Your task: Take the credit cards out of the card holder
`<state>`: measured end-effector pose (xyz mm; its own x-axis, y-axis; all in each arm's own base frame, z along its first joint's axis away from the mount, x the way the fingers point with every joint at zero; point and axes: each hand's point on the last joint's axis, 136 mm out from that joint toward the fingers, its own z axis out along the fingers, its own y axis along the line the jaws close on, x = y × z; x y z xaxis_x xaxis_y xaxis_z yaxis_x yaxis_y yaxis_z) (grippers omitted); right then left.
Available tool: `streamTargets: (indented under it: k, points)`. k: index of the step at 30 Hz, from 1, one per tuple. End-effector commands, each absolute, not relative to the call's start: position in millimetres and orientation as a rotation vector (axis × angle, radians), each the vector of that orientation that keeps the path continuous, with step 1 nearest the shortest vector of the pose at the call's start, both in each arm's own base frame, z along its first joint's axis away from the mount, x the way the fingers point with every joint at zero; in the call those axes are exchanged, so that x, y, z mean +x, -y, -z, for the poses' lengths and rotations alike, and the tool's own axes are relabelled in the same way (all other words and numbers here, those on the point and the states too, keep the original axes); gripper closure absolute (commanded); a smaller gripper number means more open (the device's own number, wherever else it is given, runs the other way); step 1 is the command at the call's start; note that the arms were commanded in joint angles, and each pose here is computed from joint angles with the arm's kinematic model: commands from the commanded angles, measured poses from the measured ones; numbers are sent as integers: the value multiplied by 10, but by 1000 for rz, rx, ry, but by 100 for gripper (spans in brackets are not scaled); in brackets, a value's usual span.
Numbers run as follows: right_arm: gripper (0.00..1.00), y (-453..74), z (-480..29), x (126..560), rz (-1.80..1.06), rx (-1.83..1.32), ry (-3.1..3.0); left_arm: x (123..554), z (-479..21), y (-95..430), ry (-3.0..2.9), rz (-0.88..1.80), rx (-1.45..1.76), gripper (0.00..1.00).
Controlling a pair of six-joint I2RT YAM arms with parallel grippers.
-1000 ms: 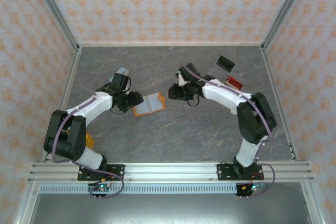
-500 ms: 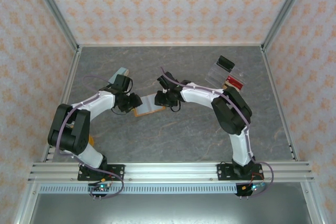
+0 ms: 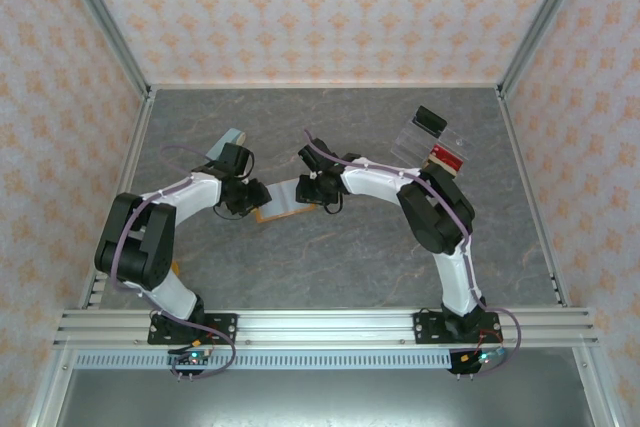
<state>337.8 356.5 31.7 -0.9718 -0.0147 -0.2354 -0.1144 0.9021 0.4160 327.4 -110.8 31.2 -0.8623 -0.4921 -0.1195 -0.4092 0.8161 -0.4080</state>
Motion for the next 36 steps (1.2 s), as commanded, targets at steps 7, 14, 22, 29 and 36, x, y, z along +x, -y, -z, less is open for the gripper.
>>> streamTargets:
  k: [7, 14, 22, 29, 36]
  points:
    - [70, -3509, -103, 3343, -563, -94, -2900, 3348, -277, 1229, -2785, 616, -669, 72]
    - [71, -3497, -44, 3324, -554, -94, -2915, 3397, -342, 1330, -2770, 695, -623, 77]
    - [71, -3503, -45, 3313, -562, -97, -2917, 3444, -565, 1443, -2712, 809, -543, 80]
    - [73, -3513, -72, 3321, -573, -96, -2909, 3451, -665, 1521, -2682, 882, -504, 89]
    - [73, -3538, -262, 3356, -632, -87, -2842, 3542, -680, 1723, -2660, 1017, -476, 83]
